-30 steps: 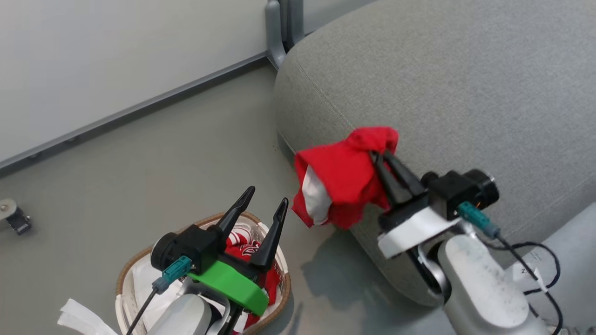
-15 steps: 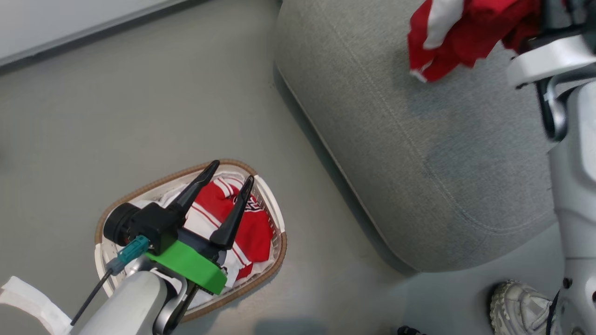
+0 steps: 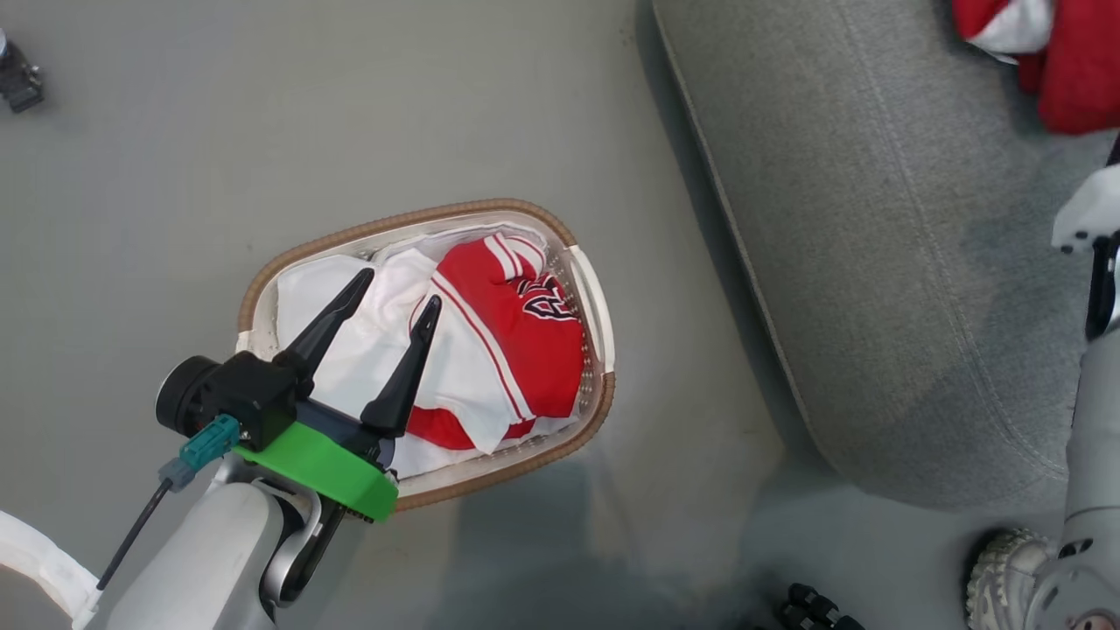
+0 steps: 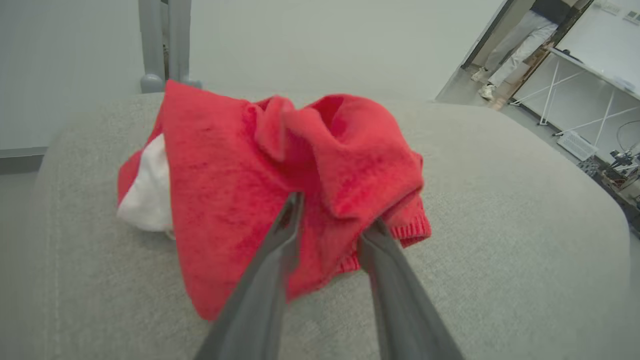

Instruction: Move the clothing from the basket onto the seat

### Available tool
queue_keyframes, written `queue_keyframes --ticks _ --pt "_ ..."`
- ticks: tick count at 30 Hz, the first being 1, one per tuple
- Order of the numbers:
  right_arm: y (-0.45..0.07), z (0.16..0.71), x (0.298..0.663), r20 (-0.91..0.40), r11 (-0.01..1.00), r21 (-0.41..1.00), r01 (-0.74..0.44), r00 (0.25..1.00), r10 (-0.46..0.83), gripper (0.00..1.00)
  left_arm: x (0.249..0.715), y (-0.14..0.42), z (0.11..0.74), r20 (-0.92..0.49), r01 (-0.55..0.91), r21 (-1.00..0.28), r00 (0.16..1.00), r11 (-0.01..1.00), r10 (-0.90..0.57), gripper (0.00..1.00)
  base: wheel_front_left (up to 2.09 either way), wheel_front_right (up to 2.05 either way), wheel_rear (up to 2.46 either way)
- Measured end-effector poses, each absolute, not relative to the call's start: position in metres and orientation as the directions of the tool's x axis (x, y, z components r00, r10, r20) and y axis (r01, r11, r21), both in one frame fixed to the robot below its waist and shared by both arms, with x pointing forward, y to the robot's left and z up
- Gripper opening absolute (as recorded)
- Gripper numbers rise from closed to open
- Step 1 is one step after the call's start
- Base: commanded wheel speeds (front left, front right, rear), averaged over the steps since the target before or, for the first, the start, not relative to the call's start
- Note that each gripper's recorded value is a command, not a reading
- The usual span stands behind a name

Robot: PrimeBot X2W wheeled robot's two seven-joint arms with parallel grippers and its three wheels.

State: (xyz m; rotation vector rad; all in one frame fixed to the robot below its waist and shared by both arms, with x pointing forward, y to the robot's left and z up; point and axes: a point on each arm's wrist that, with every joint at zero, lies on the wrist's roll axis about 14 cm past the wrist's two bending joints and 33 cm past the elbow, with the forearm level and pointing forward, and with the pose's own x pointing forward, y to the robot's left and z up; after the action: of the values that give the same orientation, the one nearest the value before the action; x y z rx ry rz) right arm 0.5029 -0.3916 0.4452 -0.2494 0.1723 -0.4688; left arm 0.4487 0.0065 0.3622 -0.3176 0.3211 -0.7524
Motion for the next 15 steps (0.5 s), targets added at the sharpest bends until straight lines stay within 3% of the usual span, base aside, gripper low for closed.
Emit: queue_keyframes --ticks 5,15 --pt "-0.386 0.404 0.464 -0.195 0.859 -0.238 0.453 0.844 -0.5 1.0 0.455 0.027 0.362 -0.187 0.559 -0.373 0.736 0.74 -0.651 1.0 0.0 0.0 0.0" --pt "-0.351 0.409 0.403 -0.207 0.904 -0.203 0.377 0.885 -0.416 1.0 0.452 0.063 0.384 -0.183 0.428 -0.354 0.84 0.832 -0.51 1.0 0.0 0.0 0.0"
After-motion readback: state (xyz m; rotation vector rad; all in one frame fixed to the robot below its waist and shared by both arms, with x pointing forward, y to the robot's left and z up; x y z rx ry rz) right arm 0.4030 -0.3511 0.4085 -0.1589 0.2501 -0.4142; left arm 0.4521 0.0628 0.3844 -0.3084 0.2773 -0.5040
